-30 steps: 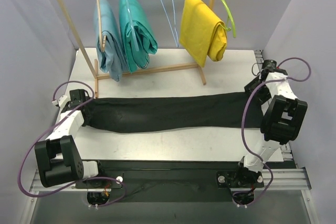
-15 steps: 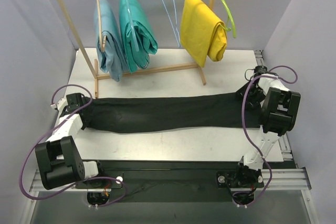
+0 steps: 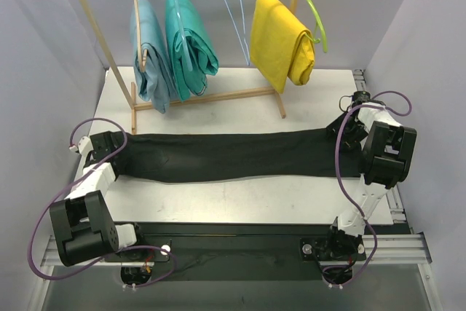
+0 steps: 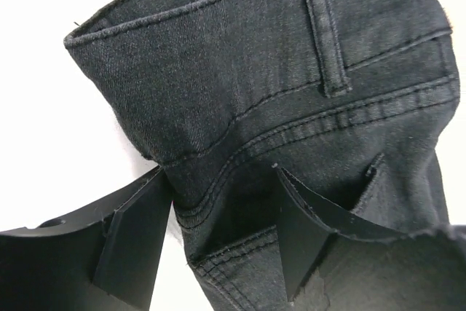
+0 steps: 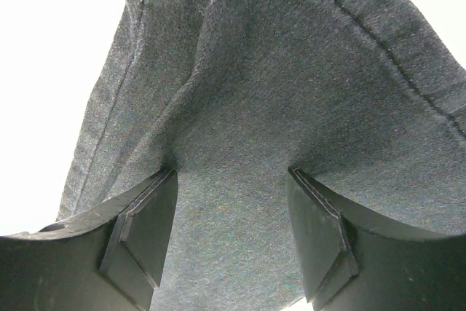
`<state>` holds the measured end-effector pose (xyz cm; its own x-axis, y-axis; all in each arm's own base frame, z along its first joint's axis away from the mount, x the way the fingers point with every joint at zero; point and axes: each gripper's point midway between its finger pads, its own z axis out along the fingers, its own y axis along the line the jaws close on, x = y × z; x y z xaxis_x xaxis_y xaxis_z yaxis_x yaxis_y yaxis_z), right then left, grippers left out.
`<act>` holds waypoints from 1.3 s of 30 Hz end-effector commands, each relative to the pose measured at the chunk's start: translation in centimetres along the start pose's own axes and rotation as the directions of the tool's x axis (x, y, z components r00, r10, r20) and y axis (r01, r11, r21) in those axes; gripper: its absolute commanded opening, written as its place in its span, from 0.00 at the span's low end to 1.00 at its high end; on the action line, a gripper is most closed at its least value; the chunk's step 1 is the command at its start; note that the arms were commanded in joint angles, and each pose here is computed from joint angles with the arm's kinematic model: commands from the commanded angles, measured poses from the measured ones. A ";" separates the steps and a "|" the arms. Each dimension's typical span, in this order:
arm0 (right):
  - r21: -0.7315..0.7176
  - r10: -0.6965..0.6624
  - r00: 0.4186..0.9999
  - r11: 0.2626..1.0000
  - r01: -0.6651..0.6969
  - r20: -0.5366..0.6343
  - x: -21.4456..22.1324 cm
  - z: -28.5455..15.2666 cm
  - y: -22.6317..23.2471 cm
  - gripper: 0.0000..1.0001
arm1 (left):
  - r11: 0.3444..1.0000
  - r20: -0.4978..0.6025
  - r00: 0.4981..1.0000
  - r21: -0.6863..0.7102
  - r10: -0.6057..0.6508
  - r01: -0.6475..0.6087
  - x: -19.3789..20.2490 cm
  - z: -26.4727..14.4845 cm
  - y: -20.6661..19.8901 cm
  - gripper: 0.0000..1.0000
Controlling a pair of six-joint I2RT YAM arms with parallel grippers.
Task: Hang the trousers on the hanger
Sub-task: Fold the trousers at the center of the board.
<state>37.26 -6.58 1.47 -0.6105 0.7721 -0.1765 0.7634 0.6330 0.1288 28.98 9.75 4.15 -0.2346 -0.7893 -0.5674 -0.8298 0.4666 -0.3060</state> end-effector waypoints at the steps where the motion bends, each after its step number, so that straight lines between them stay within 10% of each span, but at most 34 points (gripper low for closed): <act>1: 0.013 -0.018 0.999 1.000 0.018 -0.048 1.3 0.6 -0.2 0.61 | 0.994 0.053 0.997 0.093 -0.061 0.056 -1.7 -0.5 -2.0 0.65; 9: 0.004 -0.019 0.999 1.000 0.019 -0.048 1.0 0.6 0.1 0.61 | 0.994 0.003 0.996 0.068 -0.086 0.086 -0.4 1.2 -1.1 0.51; 24: 0.005 -0.033 0.999 0.999 0.033 -0.043 1.7 0.0 0.0 0.61 | 0.980 0.020 0.990 -0.138 -0.141 0.142 -0.4 0.2 3.8 0.75; 35: -0.022 -0.044 0.999 0.999 0.044 -0.021 0.7 -0.9 1.0 0.61 | 0.984 0.025 0.984 -0.026 -0.175 0.175 -0.3 2.6 3.1 0.85; 39: -0.019 -0.047 0.999 0.999 0.047 -0.024 0.9 -1.1 0.9 0.61 | 0.984 0.021 0.984 0.028 -0.175 0.175 -0.7 3.4 1.7 0.60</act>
<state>37.38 -6.04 1.37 -0.6369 0.7513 -0.1730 0.7410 0.6585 0.1316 28.78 13.20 2.99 -0.0390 -0.8286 -0.5585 -0.8613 0.3112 -0.4016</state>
